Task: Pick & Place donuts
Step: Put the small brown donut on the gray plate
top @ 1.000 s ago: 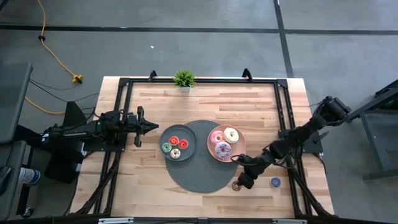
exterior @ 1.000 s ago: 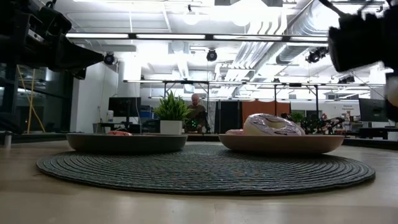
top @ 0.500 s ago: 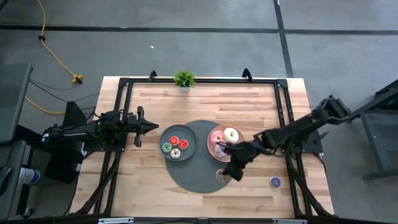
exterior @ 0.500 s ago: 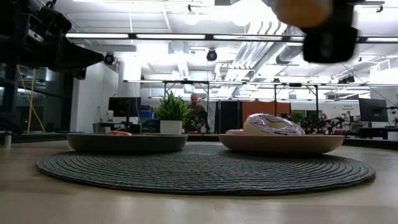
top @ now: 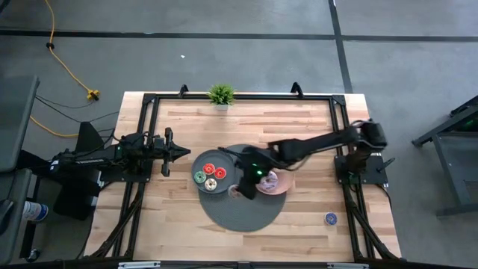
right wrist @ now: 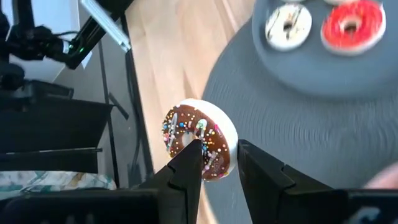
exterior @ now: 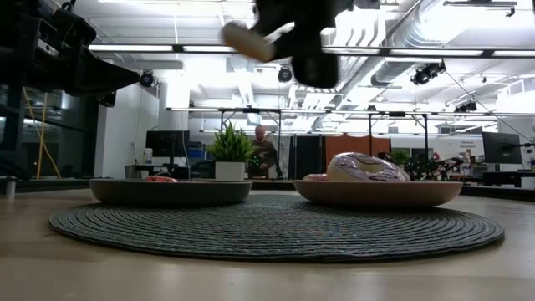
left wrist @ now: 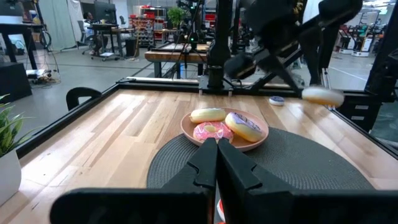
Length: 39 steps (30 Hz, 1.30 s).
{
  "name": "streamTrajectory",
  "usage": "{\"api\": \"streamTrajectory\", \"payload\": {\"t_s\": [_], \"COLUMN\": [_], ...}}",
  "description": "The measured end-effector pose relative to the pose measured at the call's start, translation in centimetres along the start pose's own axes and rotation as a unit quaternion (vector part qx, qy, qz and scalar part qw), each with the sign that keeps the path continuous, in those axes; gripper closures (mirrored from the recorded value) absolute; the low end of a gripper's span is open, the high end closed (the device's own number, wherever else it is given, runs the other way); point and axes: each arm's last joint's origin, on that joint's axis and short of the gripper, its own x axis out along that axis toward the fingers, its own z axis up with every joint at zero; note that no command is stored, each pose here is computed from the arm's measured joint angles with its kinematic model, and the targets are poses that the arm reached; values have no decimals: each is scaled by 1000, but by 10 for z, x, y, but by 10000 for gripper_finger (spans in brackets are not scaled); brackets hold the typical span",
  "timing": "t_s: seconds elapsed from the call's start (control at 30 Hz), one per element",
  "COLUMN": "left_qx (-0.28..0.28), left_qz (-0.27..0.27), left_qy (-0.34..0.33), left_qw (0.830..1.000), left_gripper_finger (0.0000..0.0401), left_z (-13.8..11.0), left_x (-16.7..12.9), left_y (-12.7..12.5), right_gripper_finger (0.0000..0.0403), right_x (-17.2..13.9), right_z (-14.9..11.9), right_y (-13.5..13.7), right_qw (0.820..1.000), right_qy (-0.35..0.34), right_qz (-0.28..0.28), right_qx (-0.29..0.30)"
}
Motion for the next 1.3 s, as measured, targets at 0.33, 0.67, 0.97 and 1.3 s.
{"api": "streamTrajectory", "payload": {"t_s": [0.33, 0.67, 0.97, 1.3], "left_qx": [0, 0, 0, 0], "left_qz": [0, 0, 0, 4], "left_qy": [0, 0, 0, 0], "left_qw": [1000, 1000, 1000, 1000], "left_gripper_finger": [399, 399, 399, 399], "left_z": [0, 0, 0, 0], "left_x": [0, 0, 0, 0], "left_y": [0, 0, 0, 0], "right_gripper_finger": [309, 309, 309, 309], "right_x": [42, 49, 49, 65], "right_z": [54, 90, 102, 98], "right_y": [-40, -77, -109, -128], "right_qw": [999, 993, 984, 982], "right_qy": [-6, -65, -96, -74], "right_qz": [-17, -77, -132, -145], "right_qx": [31, 53, 75, 97]}}
